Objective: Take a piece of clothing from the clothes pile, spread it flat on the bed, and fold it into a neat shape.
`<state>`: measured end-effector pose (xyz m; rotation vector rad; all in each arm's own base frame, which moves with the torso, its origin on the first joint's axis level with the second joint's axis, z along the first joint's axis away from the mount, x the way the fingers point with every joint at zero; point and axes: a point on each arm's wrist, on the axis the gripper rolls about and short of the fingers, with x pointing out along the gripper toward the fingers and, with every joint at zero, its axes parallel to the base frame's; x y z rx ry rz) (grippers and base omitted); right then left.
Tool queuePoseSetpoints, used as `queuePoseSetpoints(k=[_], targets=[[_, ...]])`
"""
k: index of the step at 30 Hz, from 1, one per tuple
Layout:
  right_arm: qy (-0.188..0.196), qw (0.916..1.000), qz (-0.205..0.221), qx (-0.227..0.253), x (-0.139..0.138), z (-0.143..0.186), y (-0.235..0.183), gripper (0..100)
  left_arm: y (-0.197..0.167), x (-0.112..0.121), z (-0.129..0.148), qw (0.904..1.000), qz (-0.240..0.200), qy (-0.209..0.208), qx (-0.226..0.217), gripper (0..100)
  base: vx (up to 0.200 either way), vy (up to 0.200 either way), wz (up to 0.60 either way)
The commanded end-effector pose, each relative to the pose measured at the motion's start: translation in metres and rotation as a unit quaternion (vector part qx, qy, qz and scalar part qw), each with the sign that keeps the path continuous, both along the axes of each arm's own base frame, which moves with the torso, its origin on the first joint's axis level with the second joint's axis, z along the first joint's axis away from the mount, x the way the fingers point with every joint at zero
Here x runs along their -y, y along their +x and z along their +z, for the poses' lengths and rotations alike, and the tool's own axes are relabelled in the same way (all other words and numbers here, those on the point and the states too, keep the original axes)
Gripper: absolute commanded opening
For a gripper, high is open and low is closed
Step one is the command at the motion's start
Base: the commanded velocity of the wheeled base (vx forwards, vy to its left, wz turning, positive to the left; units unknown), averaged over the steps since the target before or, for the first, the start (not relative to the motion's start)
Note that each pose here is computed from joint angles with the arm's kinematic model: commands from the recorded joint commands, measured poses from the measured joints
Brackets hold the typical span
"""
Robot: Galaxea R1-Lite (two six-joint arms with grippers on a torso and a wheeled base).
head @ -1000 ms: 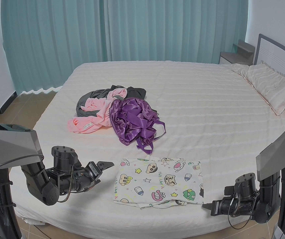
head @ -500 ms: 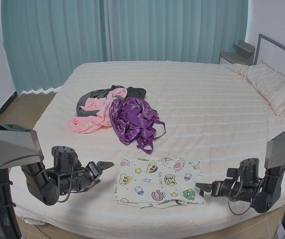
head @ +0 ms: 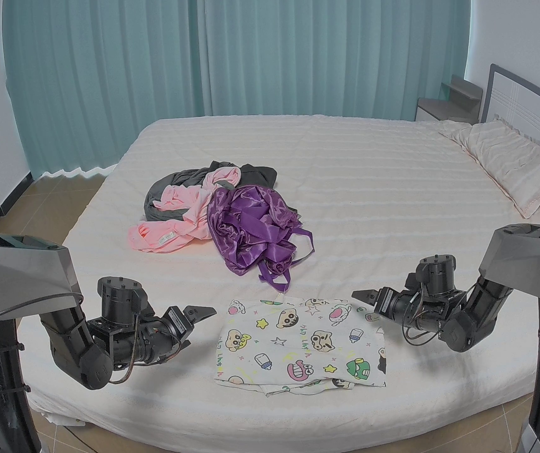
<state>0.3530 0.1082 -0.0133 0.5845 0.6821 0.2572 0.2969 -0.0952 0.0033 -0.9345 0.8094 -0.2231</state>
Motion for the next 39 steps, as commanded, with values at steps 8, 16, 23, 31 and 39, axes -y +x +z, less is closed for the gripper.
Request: queuePoseSetpoints(k=[8,16,23,31,39], targets=[[-0.001,0.9998,-0.003,-0.019,-0.004,-0.022,0.012,0,0.0,0.0,0.0,1.0,-0.001,0.0,0.0,100,0.0,0.0,0.0],[-0.007,0.9995,-0.03,-0.002,0.001,-0.018,0.021,0,0.0,0.0,0.0,1.0,-0.001,0.0,0.0,100,0.0,0.0,0.0],[-0.011,0.999,-0.044,0.002,0.003,-0.017,0.024,0,0.0,0.0,0.0,1.0,-0.001,0.0,0.0,100,0.0,0.0,0.0],[-0.015,0.9983,-0.056,0.0,0.008,-0.018,0.024,0,0.0,0.0,0.0,1.0,-0.001,0.0,0.0,100,0.0,0.0,0.0],[-0.013,0.9985,-0.052,0.008,0.005,-0.015,0.023,100,0.0,0.0,-0.001,1.0,-0.001,0.0,-0.001,100,0.0,0.0,0.0]])
